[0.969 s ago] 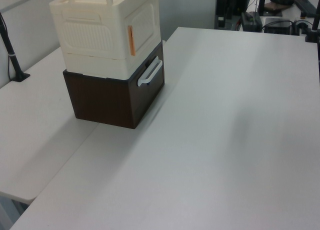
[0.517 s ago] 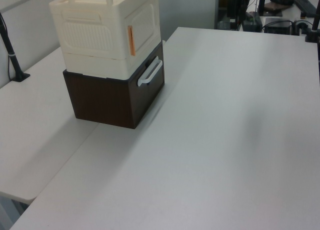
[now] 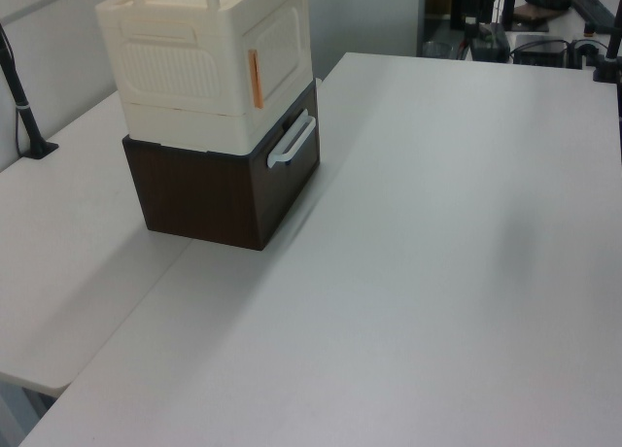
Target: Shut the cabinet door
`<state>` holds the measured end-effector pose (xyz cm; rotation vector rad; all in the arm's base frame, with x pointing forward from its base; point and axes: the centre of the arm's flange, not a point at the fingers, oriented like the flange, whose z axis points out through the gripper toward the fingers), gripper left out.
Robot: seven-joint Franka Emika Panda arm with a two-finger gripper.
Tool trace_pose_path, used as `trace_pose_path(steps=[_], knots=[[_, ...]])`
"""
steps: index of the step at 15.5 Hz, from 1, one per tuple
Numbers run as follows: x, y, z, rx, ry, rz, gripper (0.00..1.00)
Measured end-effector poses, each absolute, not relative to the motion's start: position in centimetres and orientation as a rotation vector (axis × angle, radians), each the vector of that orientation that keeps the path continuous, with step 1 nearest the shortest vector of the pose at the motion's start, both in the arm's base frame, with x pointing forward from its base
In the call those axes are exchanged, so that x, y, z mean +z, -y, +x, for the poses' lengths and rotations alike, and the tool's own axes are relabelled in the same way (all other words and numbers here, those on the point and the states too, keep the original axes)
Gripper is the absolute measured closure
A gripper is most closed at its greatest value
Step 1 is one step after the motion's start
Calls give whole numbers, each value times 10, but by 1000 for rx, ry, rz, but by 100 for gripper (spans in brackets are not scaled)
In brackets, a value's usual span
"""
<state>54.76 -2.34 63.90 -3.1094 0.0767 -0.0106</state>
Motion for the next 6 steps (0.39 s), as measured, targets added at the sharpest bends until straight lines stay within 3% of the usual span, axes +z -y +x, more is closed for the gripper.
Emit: trace_pose_path(steps=[6], knots=[[632, 23, 562, -95, -103, -3111, 0]])
